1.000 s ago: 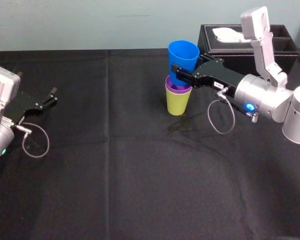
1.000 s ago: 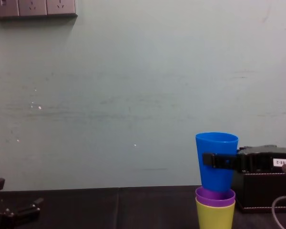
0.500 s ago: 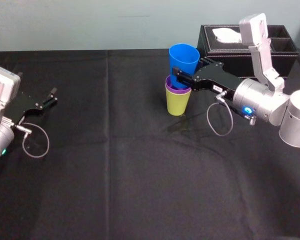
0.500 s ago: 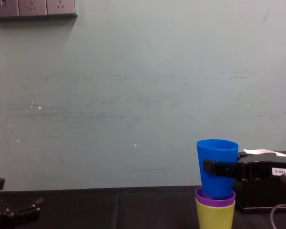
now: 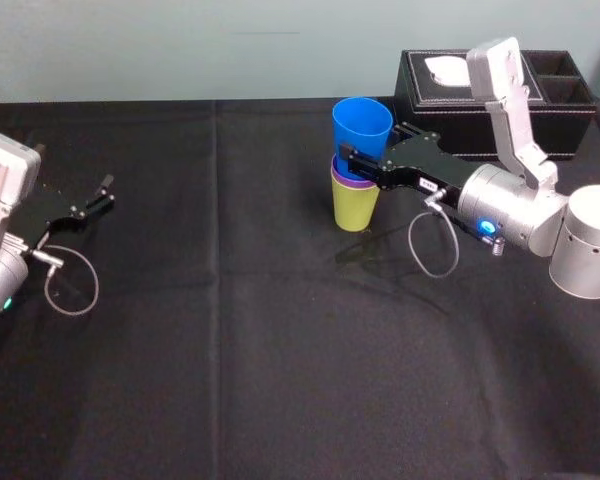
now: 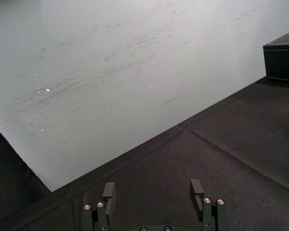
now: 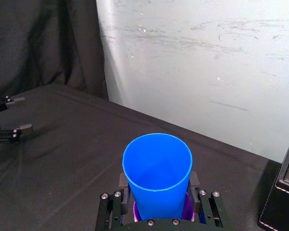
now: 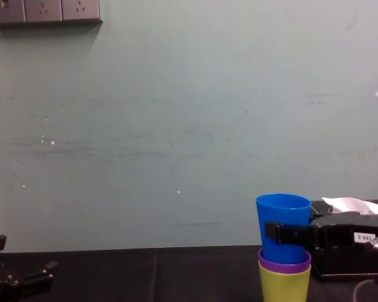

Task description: Stack the three plastic cups sequentially using one hand.

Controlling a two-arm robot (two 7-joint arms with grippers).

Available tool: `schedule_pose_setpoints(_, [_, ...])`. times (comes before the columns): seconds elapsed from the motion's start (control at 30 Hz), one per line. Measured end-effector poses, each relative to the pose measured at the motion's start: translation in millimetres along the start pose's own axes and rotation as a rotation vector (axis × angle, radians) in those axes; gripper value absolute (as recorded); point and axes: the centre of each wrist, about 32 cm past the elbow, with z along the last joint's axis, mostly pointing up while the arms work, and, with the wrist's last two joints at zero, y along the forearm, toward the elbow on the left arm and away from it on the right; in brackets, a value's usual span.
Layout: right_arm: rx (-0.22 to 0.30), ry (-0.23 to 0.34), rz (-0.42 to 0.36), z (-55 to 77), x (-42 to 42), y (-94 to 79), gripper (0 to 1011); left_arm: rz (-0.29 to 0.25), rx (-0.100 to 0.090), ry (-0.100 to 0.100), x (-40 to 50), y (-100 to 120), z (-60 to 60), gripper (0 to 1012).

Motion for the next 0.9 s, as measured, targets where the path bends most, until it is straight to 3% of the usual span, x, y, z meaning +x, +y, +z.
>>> schedule_pose_setpoints(0.6, [-0.014, -0.002, 0.004, -6.7, -2.4, 2.3, 717, 0.0, 0.0, 0.0, 0.0, 0.0, 0.0, 1010])
schedule_pose_setpoints(0.9, [-0.013, -0.002, 0.003, -6.2, -2.3, 2.1, 932, 0.0, 0.0, 0.0, 0.0, 0.0, 0.0, 1010])
